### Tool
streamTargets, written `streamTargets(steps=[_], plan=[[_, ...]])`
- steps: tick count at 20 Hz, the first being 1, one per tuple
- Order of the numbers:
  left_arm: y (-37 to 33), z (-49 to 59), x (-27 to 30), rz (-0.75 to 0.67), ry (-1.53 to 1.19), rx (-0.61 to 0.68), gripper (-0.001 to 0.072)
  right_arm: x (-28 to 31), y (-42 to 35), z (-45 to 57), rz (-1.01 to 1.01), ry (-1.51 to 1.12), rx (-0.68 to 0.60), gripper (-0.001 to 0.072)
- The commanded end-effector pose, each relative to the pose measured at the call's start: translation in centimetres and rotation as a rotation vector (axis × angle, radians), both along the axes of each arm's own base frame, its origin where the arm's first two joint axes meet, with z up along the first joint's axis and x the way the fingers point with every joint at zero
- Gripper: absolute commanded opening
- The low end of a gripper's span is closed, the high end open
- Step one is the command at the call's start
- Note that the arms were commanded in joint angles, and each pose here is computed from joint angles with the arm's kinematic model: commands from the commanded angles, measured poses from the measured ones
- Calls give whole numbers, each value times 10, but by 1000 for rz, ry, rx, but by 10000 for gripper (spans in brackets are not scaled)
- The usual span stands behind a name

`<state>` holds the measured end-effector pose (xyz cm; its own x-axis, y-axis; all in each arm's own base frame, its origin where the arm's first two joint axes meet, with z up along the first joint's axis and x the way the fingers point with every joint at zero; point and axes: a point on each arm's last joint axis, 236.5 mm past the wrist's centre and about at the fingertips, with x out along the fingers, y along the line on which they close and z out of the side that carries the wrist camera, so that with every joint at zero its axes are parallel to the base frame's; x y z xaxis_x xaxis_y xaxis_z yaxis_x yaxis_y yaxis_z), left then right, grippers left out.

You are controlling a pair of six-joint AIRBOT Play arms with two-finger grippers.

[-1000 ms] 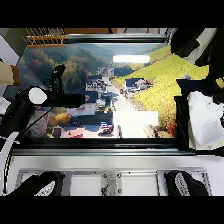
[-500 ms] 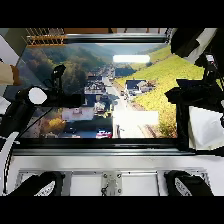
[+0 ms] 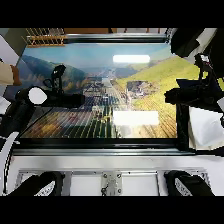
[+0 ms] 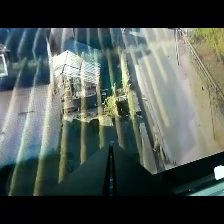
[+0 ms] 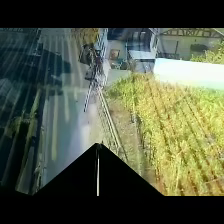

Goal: Fold the clothes and pants, and hang the long-sleeved shirts on hangers.

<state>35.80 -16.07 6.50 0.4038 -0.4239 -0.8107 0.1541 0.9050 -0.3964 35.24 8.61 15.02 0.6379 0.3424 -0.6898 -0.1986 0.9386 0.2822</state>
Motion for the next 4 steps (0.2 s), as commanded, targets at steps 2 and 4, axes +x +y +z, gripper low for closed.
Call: streamTargets(steps=[2, 4], plan=[[0, 0, 0, 0, -2, 0, 7, 0, 0, 0, 1, 1, 1, 16], [0, 0, 0, 0, -1, 0, 7, 0, 0, 0, 1, 1, 1, 16]])
